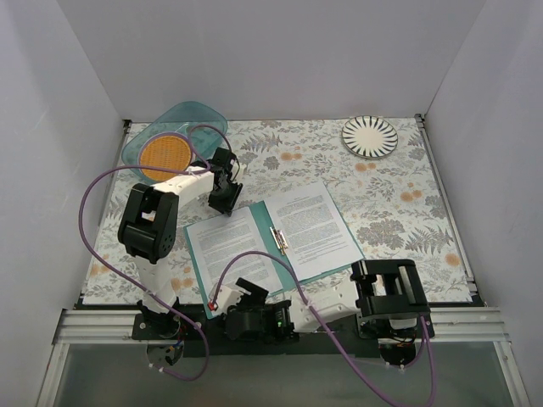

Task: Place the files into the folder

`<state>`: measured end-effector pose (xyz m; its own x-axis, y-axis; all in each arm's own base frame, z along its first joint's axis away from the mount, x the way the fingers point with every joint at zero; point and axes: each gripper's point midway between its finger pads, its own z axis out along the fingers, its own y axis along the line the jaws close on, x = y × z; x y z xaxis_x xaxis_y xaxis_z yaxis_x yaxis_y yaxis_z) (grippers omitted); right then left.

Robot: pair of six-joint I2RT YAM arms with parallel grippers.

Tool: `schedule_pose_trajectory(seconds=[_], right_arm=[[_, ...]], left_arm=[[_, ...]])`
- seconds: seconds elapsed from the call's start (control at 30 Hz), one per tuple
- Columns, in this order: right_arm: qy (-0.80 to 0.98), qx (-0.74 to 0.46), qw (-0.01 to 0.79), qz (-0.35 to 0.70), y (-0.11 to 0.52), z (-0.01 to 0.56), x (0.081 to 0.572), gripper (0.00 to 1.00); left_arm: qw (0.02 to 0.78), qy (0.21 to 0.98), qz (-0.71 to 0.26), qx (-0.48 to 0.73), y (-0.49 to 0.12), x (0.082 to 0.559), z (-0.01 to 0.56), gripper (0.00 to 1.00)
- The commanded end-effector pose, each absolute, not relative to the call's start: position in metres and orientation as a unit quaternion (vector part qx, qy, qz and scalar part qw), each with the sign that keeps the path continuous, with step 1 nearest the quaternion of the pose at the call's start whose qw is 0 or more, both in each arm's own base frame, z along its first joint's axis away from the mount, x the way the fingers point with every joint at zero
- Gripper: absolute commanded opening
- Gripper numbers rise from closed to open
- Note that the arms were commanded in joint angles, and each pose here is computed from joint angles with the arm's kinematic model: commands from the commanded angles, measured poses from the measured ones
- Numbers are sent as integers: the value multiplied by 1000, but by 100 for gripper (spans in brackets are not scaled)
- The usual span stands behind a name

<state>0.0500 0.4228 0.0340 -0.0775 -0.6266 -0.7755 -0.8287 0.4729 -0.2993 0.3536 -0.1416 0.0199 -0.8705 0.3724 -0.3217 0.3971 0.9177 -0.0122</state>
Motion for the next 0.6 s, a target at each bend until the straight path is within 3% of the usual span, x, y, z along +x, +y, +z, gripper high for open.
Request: schedule_pose_trajectory(seconds=[0.0, 0.23, 0.47, 0.57], right_arm=[[714, -514, 475, 32, 402, 12, 59, 86], [693, -511, 508, -24, 398, 9, 70, 77], [699, -487, 522, 29, 413, 43, 67, 51], [698, -470, 537, 51, 416, 66, 68, 46]], left_arm=[[107, 972, -36, 208, -136, 327, 10, 29], [100, 972, -36, 211, -135, 324, 10, 29], [95, 971, -39, 214, -136, 323, 15, 29], [90, 971, -43, 217, -138, 322, 19, 29]])
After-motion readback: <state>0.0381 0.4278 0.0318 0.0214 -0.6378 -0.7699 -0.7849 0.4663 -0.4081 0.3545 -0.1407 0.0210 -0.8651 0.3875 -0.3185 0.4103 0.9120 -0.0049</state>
